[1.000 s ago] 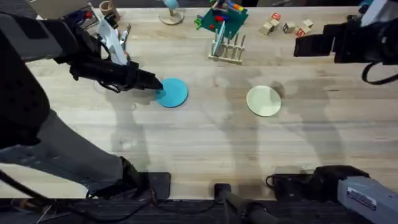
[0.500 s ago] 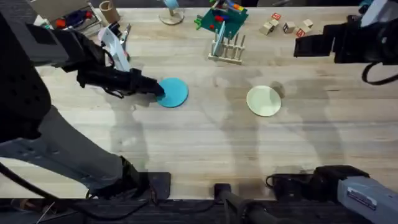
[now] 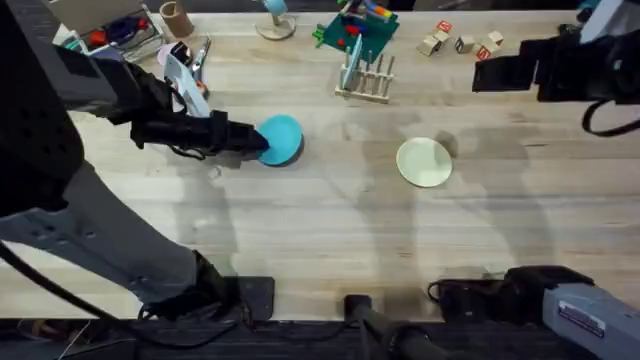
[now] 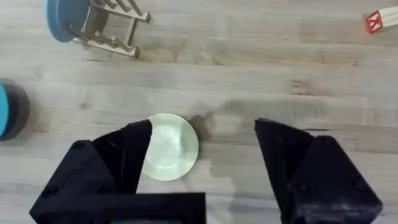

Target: Pick up the plates from the table one by one and place each into a slot on the dish rack.

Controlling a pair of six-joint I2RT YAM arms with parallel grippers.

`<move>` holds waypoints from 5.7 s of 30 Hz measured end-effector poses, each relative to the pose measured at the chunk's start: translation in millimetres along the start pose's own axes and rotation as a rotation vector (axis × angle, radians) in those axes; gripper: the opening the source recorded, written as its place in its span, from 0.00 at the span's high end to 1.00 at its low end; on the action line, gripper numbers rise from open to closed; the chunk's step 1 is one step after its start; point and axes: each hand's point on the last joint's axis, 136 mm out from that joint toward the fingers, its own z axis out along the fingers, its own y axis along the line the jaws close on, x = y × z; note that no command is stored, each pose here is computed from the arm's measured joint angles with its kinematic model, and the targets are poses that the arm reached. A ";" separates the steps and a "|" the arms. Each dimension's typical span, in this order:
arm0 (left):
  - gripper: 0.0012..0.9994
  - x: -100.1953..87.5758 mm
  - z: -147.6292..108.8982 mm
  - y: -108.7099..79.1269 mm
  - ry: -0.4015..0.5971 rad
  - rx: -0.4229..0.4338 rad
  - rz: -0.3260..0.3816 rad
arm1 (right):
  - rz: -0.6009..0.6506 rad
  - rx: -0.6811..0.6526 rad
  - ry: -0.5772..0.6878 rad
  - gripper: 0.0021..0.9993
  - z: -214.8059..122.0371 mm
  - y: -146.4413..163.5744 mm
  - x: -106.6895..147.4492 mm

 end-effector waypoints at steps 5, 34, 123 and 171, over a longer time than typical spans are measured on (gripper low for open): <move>0.96 0.0 0.0 0.1 0.000 0.000 -0.004 | 0.000 0.000 0.000 0.00 0.0 0.0 0.0; 0.96 -0.3 0.1 0.3 -0.001 -0.001 -0.005 | 0.006 -0.477 0.117 0.00 82.8 161.5 -4.9; 0.96 -16.7 -67.5 -61.7 -0.096 -0.333 0.151 | 0.165 -0.315 0.371 0.97 112.5 254.9 52.5; 0.01 -23.9 -111.3 -182.0 -0.344 -0.680 0.611 | 0.125 0.146 -0.077 0.97 28.7 158.9 -110.1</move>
